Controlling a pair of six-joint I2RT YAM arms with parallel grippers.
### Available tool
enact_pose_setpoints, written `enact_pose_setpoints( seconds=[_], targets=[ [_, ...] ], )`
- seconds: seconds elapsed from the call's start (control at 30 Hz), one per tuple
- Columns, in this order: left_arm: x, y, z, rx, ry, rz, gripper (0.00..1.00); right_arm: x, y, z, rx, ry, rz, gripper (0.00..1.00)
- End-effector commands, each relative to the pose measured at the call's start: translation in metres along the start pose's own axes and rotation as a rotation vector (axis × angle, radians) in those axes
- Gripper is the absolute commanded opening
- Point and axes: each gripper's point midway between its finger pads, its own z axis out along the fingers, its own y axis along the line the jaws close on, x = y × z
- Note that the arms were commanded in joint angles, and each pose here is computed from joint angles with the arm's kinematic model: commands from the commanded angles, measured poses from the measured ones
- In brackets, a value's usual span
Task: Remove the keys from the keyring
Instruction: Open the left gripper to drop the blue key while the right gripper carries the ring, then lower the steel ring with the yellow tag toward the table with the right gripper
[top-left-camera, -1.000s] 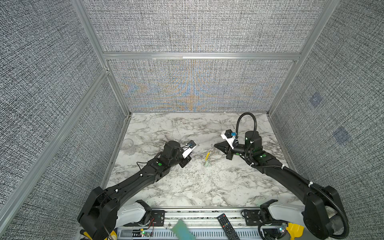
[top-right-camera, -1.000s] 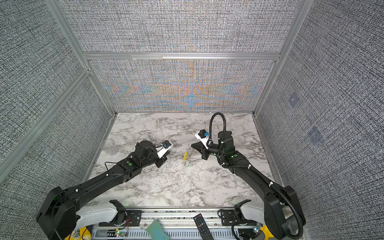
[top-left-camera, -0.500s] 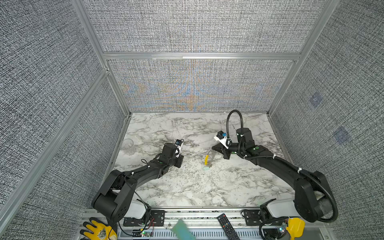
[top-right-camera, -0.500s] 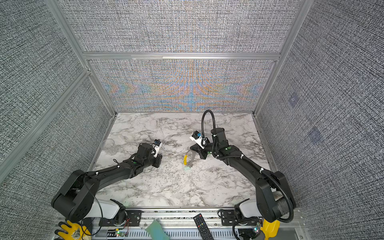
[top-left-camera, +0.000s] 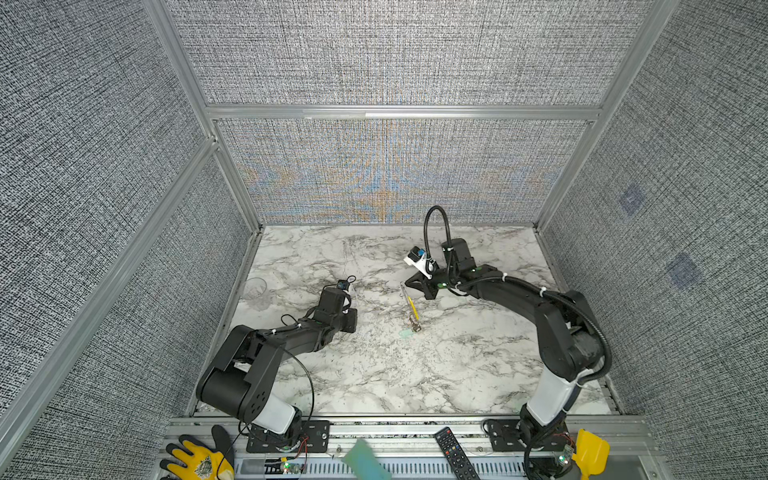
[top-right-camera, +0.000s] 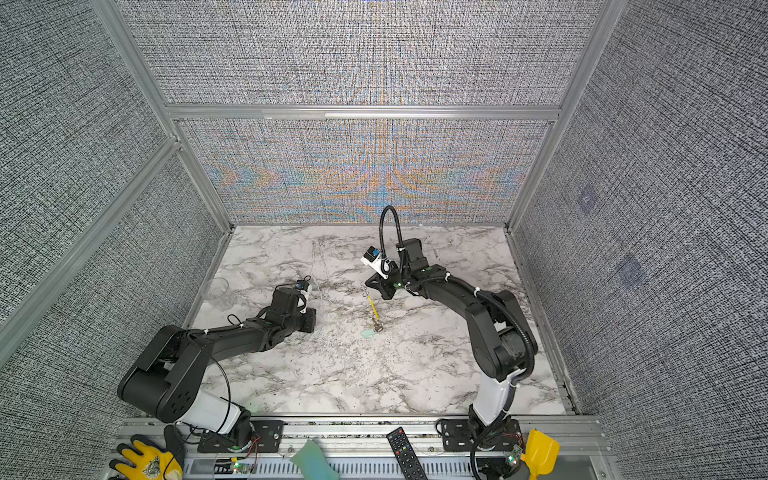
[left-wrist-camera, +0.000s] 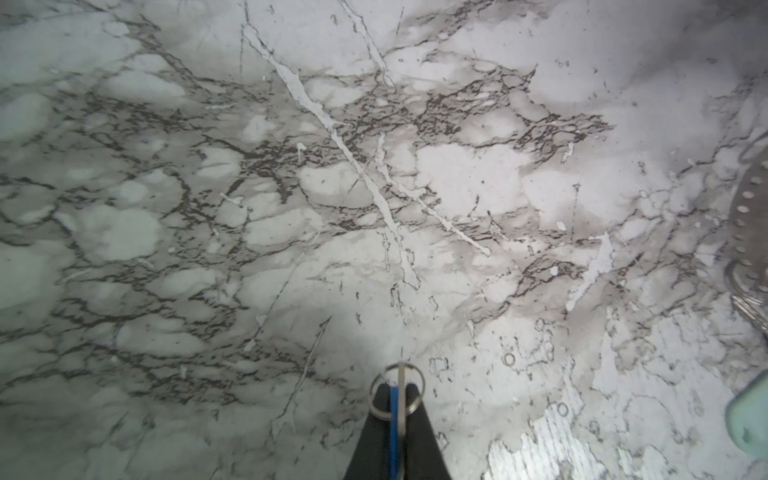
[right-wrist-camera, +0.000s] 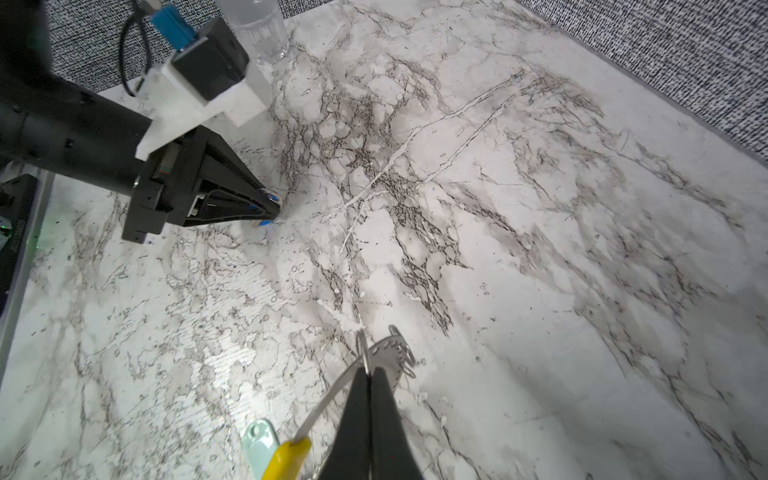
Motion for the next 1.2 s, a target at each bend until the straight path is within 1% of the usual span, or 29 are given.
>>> enact_pose_setpoints(
  seconds=[0.0,0.03,0.2,0.33,0.47,0.5,0.6,0.67,0.73,0.83,0.9,0.97,1.07,1.17],
  targets=[
    [-0.015,0.005,-0.006,-0.022,-0.067,-0.033,0.27,-0.001,-0.004,0.014,0.001,0.028,0.028,0.00],
    [-0.019,0.006,-0.010,-0.024,-0.085,-0.034,0.32,-0.003,-0.003,0.021,-0.006,0.035,0.023,0.00],
    [-0.043,0.011,-0.038,-0.064,-0.193,-0.035,0.45,-0.007,0.000,0.057,-0.025,0.092,0.032,0.00],
    [-0.057,0.012,-0.060,-0.080,-0.255,-0.009,0.49,-0.003,0.004,0.086,-0.035,0.134,0.044,0.00],
    [-0.064,0.008,-0.074,-0.064,-0.285,0.010,0.49,0.002,-0.007,0.107,0.008,0.163,0.096,0.00],
    [-0.067,0.006,-0.077,-0.057,-0.295,0.012,0.50,0.002,-0.010,0.111,0.024,0.172,0.105,0.02],
    [-0.072,-0.006,-0.081,0.002,-0.310,0.064,0.50,-0.001,-0.010,0.116,0.037,0.184,0.105,0.16],
    [-0.073,-0.016,-0.082,0.051,-0.315,0.111,0.50,-0.011,-0.010,0.110,0.053,0.169,0.101,0.26],
    [-0.076,-0.021,-0.084,0.075,-0.321,0.118,0.50,-0.027,-0.008,0.097,0.071,0.139,0.087,0.39],
    [-0.084,-0.027,-0.090,0.101,-0.341,0.134,0.50,-0.046,-0.004,0.072,0.106,0.095,0.060,0.51],
    [-0.088,-0.031,-0.094,0.121,-0.354,0.148,0.51,-0.052,-0.002,0.055,0.140,0.091,0.049,0.53],
    [-0.093,-0.036,-0.099,0.141,-0.370,0.163,0.51,-0.047,0.002,0.038,0.169,0.118,0.051,0.54],
    [-0.100,-0.042,-0.107,0.165,-0.398,0.183,0.51,-0.021,0.010,0.017,0.214,0.189,0.103,0.55],
    [-0.105,-0.046,-0.114,0.181,-0.425,0.198,0.51,0.013,0.021,0.003,0.244,0.250,0.169,0.58]
  ],
)
